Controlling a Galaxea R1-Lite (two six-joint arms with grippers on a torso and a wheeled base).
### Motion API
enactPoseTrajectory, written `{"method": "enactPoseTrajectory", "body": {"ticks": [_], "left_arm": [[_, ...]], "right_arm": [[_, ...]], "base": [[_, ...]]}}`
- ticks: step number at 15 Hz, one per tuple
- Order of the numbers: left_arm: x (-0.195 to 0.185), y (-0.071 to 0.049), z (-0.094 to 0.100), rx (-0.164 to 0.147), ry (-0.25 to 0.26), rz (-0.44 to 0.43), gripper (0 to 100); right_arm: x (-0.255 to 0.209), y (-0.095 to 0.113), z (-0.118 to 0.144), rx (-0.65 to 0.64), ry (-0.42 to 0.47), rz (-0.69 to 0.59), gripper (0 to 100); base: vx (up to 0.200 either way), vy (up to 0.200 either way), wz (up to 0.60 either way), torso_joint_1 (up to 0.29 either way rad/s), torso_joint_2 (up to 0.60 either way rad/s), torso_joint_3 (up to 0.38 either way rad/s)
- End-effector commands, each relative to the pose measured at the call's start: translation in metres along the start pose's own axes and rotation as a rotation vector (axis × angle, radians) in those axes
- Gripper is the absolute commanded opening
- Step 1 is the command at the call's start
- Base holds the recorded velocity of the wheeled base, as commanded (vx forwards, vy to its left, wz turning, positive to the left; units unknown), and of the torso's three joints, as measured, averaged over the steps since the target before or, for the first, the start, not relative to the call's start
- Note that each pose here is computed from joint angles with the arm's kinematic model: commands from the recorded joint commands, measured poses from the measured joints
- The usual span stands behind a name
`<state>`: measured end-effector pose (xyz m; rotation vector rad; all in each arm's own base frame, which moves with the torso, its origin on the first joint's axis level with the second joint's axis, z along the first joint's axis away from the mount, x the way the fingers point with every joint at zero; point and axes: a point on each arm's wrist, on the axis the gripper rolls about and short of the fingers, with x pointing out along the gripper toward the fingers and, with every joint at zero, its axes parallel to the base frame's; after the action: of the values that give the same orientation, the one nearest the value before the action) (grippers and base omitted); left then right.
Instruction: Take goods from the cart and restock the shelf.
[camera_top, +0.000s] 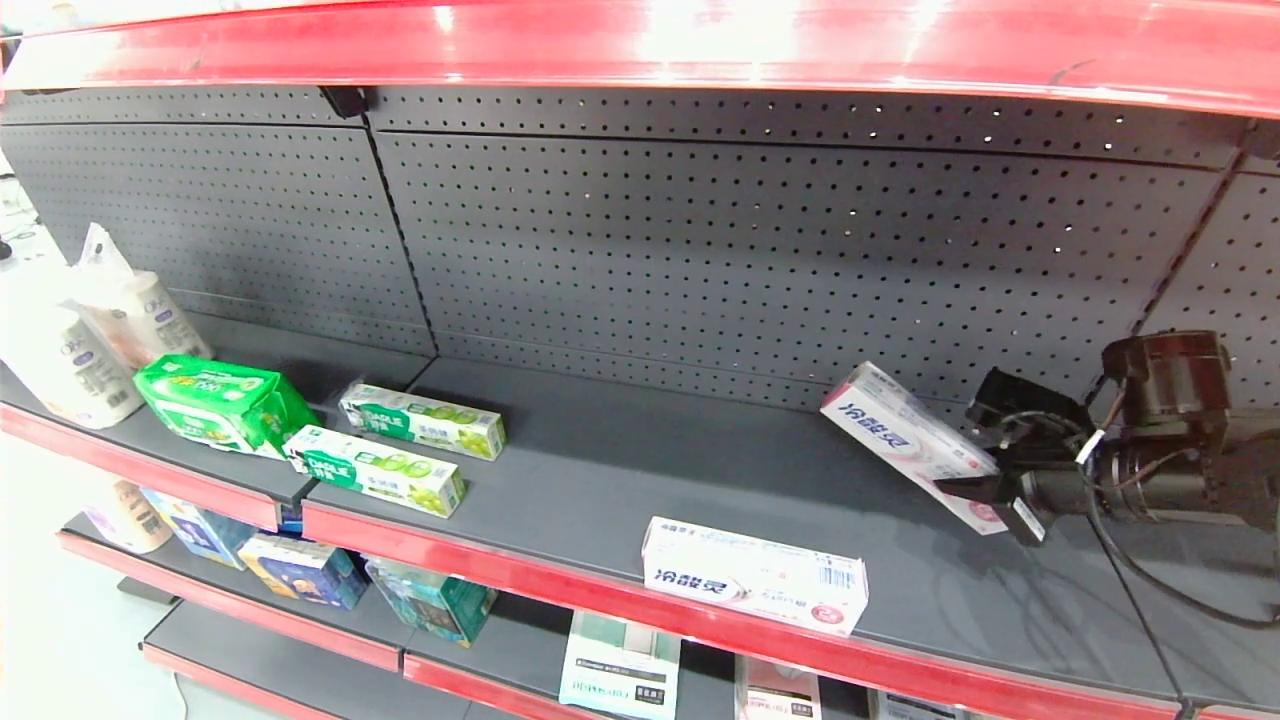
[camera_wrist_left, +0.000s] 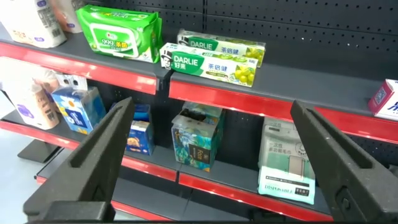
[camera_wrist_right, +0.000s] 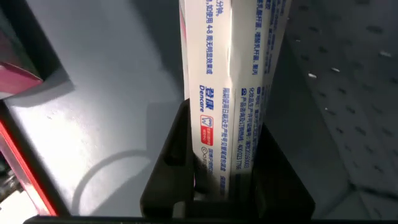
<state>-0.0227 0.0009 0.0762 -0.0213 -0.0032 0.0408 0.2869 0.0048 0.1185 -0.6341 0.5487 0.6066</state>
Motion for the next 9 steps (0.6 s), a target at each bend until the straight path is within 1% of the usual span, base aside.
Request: {"method": "enactPoseTrajectory", "body": {"ticks": [1,7,9], "left_arm": [[0.0,0.0,0.0,0.0,0.0,0.001,100],[0.0,0.0,0.0,0.0,0.0,0.001,100],[0.0,0.0,0.0,0.0,0.0,0.001,100]], "right_arm": [[0.018,0.007,-0.003,-0.007,0.037,0.043,0],[0.042,0.01,0.006,-0.053,0.056,0.064,0],[0.051,0.015,0.01,-0.068,0.059,0.086,0]], "base": [[0.0,0.0,0.0,0.0,0.0,0.0],[0.0,0.0,0.0,0.0,0.0,0.0],[0.0,0.0,0.0,0.0,0.0,0.0]]}}
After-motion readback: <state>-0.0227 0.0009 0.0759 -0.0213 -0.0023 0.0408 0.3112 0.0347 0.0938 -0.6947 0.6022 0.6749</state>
